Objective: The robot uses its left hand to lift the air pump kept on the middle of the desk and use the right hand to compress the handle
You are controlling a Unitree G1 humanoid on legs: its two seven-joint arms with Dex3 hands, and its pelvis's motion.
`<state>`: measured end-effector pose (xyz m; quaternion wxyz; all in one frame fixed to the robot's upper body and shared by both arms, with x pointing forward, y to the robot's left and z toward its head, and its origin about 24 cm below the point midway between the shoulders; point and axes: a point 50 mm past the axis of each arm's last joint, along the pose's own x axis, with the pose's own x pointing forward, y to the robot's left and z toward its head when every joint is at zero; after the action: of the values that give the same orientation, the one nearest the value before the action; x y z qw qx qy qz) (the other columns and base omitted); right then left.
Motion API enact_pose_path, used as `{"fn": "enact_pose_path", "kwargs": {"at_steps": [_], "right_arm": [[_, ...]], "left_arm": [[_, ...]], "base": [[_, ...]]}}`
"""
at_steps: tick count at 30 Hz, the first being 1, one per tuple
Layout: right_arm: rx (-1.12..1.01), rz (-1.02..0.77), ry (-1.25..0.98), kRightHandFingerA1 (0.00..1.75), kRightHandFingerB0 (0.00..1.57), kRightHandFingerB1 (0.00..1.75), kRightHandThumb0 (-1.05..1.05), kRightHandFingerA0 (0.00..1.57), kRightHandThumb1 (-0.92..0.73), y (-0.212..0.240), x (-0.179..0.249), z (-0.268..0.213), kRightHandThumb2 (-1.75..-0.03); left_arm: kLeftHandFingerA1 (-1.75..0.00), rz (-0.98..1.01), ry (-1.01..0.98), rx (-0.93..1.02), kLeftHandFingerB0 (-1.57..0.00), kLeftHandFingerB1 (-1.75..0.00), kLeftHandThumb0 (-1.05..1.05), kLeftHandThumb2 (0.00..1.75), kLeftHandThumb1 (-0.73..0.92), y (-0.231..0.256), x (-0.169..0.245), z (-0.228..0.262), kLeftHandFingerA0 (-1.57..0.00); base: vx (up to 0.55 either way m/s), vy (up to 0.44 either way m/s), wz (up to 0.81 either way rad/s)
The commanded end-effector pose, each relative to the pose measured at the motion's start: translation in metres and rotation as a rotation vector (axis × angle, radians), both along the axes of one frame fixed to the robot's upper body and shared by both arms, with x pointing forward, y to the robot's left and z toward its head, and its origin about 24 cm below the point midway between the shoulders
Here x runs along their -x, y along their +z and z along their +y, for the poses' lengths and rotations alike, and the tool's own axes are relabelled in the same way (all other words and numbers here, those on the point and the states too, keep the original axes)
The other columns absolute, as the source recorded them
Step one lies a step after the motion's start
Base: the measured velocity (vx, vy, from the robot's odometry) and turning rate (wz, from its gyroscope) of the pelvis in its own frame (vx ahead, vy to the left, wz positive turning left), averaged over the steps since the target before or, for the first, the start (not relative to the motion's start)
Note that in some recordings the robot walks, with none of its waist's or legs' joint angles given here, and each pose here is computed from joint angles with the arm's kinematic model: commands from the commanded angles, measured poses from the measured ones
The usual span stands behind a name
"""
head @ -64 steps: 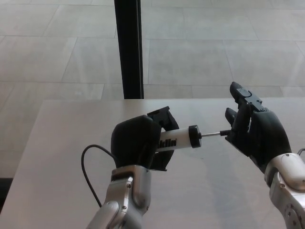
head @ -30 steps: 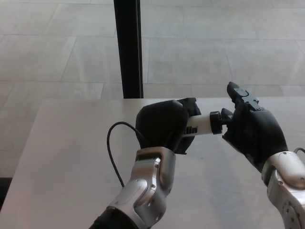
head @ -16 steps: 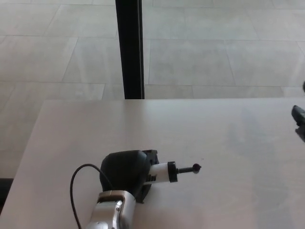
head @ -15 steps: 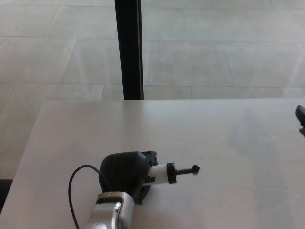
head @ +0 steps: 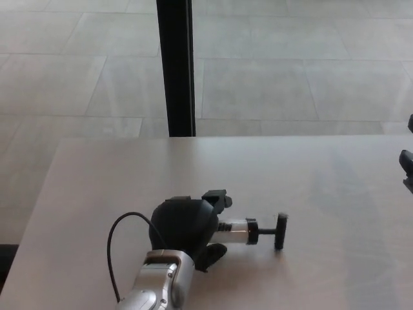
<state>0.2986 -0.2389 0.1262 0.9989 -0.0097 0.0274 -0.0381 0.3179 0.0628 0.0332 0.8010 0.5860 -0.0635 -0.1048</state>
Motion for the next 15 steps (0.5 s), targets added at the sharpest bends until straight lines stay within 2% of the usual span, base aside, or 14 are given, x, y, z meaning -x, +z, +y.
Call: {"fn": "enact_pose_path", "kwargs": {"at_steps": [1,3,7,8,9,14,15], "right_arm": [[0.016,0.020,-0.037,0.24,0.03,0.26,-0.88,0.00,-0.82,0.003,-0.003,0.001,-1.18],[0.019,0.015,-0.033,0.24,0.09,0.25,-0.90,0.00,-0.83,0.003,-0.003,0.001,-1.18],[0.035,0.022,-0.039,0.24,0.07,0.25,-0.87,0.00,-0.84,0.005,-0.004,0.000,-1.18],[0.037,0.021,-0.043,0.26,0.03,0.26,-0.87,0.00,-0.85,0.005,-0.004,0.000,-1.19],[0.041,0.020,-0.050,0.28,0.10,0.30,-0.83,0.01,-0.81,0.006,-0.005,0.000,-1.17],[0.033,0.010,-0.056,0.33,0.08,0.32,-0.81,0.01,-0.78,0.004,-0.002,-0.001,-1.16],[0.024,0.001,-0.057,0.29,0.03,0.28,-0.89,0.00,-0.82,0.004,-0.001,-0.004,-1.18]], "left_arm": [[0.00,0.551,0.005,-0.112,0.00,0.00,-0.92,0.59,0.60,-0.025,0.005,0.017,0.00],[0.00,0.587,0.001,-0.123,0.00,0.00,-0.97,0.58,0.62,-0.020,0.002,0.020,0.00],[0.00,0.615,-0.008,-0.121,0.00,0.00,-1.00,0.60,0.62,-0.011,-0.002,0.020,0.00],[0.00,0.614,-0.013,-0.126,0.00,0.00,-1.03,0.84,0.49,-0.009,-0.003,0.020,0.00],[0.00,0.612,-0.024,-0.130,0.00,-0.03,-1.02,0.84,0.48,-0.005,-0.005,0.021,0.00],[0.00,0.582,-0.061,-0.091,0.00,-0.06,-0.99,0.86,0.49,0.005,-0.005,0.025,0.00],[-0.17,0.541,-0.062,-0.036,0.00,0.00,-0.94,0.98,0.52,0.011,-0.006,0.031,0.00]], "base": [[0.00,0.000,0.00],[0.00,0.000,0.00],[0.00,0.000,0.00],[0.00,0.000,0.00],[0.00,0.000,0.00],[0.00,0.000,0.00],[0.00,0.000,0.00]]}}
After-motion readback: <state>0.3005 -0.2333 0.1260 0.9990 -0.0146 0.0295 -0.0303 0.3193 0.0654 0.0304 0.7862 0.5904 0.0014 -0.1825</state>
